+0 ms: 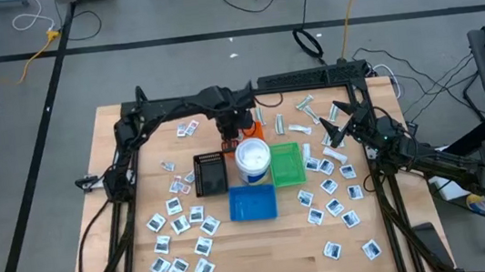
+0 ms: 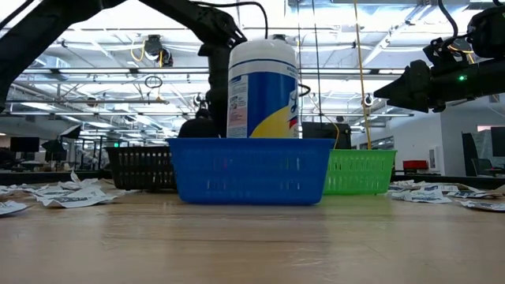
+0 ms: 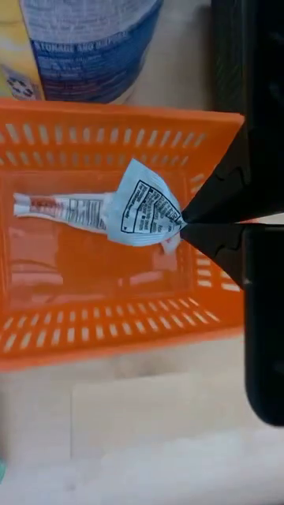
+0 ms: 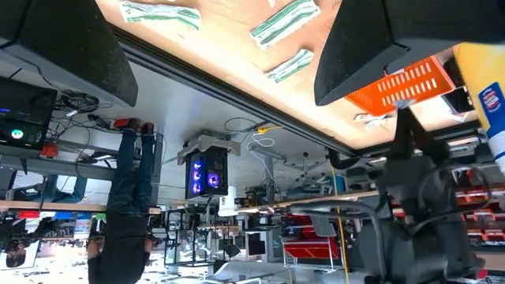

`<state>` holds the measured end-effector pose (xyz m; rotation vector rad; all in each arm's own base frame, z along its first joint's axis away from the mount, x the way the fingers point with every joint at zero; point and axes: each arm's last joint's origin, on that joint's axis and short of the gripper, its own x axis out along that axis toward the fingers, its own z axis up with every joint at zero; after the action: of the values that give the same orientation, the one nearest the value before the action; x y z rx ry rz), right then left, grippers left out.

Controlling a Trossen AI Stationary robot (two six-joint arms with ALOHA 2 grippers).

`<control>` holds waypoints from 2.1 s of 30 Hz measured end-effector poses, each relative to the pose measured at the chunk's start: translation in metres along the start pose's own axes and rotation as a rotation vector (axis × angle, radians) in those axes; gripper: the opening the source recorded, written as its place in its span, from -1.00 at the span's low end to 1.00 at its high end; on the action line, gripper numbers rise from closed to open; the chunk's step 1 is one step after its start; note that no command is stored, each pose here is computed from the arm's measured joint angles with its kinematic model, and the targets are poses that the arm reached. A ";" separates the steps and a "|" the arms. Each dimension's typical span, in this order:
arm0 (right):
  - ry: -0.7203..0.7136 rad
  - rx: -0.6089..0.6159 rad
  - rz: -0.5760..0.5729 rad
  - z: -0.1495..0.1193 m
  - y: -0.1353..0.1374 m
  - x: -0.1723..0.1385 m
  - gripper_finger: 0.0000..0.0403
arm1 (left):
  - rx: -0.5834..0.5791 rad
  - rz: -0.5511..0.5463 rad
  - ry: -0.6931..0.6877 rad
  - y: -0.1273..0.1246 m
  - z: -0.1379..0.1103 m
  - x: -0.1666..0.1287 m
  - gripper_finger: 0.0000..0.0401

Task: Pick & Place First Aid Supplies
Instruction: Put the orange ointment pack into the orange bin

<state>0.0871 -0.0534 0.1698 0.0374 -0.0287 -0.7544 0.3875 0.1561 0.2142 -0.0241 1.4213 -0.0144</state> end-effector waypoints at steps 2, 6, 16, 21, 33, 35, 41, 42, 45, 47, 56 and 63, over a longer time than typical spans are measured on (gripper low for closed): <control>0.000 0.000 0.000 0.000 0.000 0.000 0.89 | -0.002 -0.002 0.007 -0.002 -0.001 0.006 -1.00; 0.000 0.000 0.000 0.000 0.000 0.000 0.89 | -0.001 -0.004 0.012 -0.003 -0.003 0.012 -1.00; 0.000 0.000 0.000 0.000 0.000 0.000 0.89 | -0.046 0.005 0.000 0.008 -0.007 0.013 -0.60; 0.000 0.000 0.000 0.000 0.000 0.000 0.89 | -0.047 0.006 -0.003 0.008 -0.006 0.012 -0.22; 0.000 0.000 0.000 0.000 0.000 0.000 0.89 | -0.110 0.013 -0.008 0.020 -0.014 0.003 0.23; 0.000 0.000 0.000 0.000 0.000 0.000 0.89 | -0.154 0.018 -0.015 0.023 -0.017 -0.001 0.24; 0.000 0.000 0.000 0.000 0.000 0.000 0.89 | -0.344 0.032 -0.016 0.033 -0.024 -0.009 0.18; 0.000 0.000 0.000 0.000 0.000 0.000 0.89 | -0.381 0.033 -0.009 0.035 -0.026 -0.010 0.17; 0.000 0.000 0.000 0.000 0.000 0.000 0.89 | -0.488 0.027 -0.010 0.040 -0.031 -0.014 0.12; 0.000 0.000 0.000 0.000 0.000 0.000 0.89 | -0.570 0.029 -0.013 0.043 -0.033 -0.015 0.09; 0.000 0.000 0.000 0.000 0.000 0.000 0.89 | -0.778 0.030 -0.013 0.055 -0.040 -0.016 -0.01; 0.000 0.000 0.000 0.000 0.000 0.000 0.89 | -0.859 0.040 0.018 0.081 -0.061 -0.019 -0.04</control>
<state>0.0872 -0.0534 0.1698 0.0375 -0.0284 -0.7546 0.3243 0.2370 0.2219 -0.7023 1.3536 0.6293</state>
